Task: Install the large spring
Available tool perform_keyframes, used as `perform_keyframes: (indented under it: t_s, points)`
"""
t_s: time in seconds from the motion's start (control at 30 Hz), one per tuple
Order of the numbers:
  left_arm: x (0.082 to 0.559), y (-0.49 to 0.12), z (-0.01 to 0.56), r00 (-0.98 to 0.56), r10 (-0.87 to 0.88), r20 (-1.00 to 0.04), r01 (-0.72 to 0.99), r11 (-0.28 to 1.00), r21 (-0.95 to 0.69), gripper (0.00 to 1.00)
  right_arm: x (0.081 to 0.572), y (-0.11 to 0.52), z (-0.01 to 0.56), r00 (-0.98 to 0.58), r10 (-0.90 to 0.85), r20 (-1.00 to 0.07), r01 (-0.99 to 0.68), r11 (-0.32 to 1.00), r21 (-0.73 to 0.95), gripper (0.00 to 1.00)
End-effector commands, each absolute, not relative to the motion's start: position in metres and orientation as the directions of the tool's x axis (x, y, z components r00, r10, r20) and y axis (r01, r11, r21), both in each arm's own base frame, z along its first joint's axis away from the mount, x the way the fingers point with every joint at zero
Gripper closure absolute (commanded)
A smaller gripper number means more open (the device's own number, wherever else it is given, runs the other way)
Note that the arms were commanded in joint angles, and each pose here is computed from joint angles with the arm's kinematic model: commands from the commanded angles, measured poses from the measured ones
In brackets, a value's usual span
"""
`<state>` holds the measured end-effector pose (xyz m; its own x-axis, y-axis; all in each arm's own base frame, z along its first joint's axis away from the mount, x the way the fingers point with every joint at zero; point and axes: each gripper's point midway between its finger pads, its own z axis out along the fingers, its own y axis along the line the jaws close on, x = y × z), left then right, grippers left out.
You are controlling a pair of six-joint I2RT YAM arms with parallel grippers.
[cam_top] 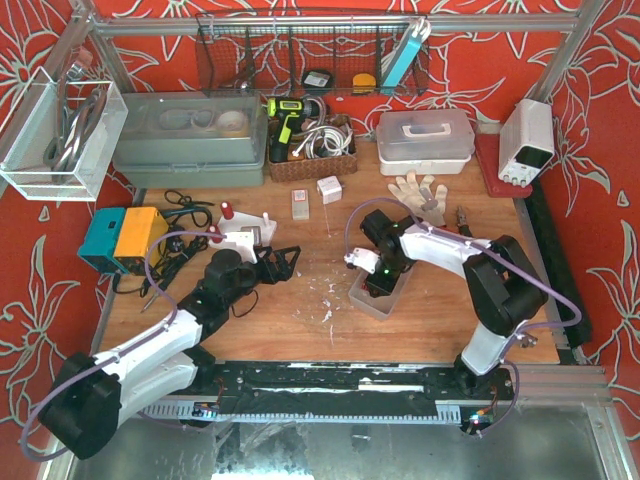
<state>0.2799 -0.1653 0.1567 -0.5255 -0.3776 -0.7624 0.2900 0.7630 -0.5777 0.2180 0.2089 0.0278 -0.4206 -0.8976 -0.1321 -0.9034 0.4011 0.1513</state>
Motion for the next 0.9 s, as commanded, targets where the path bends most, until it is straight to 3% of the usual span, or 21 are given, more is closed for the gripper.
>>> perform_keyframes:
  t_s: [0.0, 0.27, 0.43, 0.67, 0.87]
  points:
    - [0.283, -0.162, 0.153, -0.523, -0.382, -0.762, 0.262, 0.779, -0.57, 0.0, 0.22, 0.202, 0.05, -0.401, -0.903, -0.156, -0.916, 0.389, 0.101, 0.99]
    - [0.285, -0.157, 0.146, -0.532, -0.391, -0.751, 0.217, 0.794, -0.567, 0.0, 0.226, 0.2, 0.101, -0.405, -0.881, -0.243, -0.909, 0.416, 0.006, 1.0]
    - [0.282, -0.161, 0.157, -0.507, -0.39, -0.769, 0.272, 0.774, -0.572, 0.0, 0.236, 0.213, 0.131, -0.4, -0.842, -0.362, -0.888, 0.454, -0.074, 1.0]
    - [0.272, -0.167, 0.178, -0.46, -0.403, -0.791, 0.366, 0.726, -0.583, 0.14, 0.247, 0.254, 0.161, -0.318, -0.753, -0.576, -0.863, 0.482, -0.154, 1.0]
    - [0.264, -0.184, 0.199, -0.511, -0.405, -0.758, 0.426, 0.647, -0.633, 0.25, 0.238, 0.299, 0.177, -0.164, -0.669, -0.725, -0.86, 0.457, -0.228, 1.0]
